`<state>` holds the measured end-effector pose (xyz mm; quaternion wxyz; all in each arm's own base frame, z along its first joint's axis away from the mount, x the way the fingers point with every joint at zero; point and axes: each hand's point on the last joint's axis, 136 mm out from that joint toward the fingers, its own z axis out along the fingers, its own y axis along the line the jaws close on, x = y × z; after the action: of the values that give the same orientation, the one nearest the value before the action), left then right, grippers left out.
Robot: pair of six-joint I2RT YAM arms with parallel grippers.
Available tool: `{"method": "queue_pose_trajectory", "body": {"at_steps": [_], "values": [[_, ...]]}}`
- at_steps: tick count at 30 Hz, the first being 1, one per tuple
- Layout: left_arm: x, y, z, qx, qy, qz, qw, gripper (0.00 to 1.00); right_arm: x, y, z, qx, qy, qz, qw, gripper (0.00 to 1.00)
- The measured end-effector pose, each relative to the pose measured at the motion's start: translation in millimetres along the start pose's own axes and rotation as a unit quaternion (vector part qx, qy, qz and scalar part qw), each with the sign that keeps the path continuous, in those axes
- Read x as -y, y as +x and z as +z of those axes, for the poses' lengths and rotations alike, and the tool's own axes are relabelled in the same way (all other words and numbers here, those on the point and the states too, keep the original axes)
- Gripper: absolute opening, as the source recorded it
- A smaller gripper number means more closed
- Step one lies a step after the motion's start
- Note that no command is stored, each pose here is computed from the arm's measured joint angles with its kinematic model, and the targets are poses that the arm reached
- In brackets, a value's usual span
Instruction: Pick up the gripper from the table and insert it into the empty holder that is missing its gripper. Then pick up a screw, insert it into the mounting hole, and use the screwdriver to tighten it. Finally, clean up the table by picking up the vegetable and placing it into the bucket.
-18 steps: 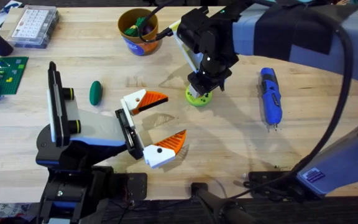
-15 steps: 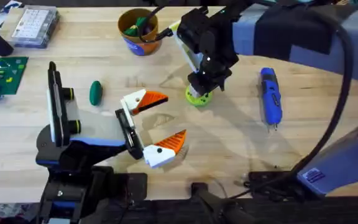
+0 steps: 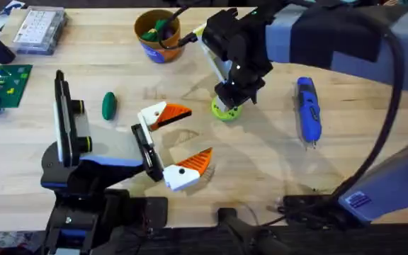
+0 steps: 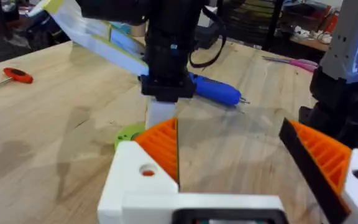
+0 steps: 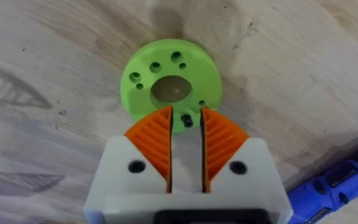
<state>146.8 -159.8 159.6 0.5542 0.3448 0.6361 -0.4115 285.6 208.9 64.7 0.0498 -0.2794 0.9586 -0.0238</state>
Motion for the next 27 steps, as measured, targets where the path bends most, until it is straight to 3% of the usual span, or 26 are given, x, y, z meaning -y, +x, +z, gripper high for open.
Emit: {"method": "queue_pose_trajectory", "body": {"at_steps": [16,27], "values": [[0.0,0.0,0.0,0.0,0.0,0.0,1.0,0.986,0.8,4.8,-10.1,0.001,-0.002,0.0,1.0,0.251],[0.0,0.0,0.0,0.0,0.0,0.0,1.0,0.986,0.2,13.0,6.7,-0.004,-0.001,0.001,1.0,0.251]]}}
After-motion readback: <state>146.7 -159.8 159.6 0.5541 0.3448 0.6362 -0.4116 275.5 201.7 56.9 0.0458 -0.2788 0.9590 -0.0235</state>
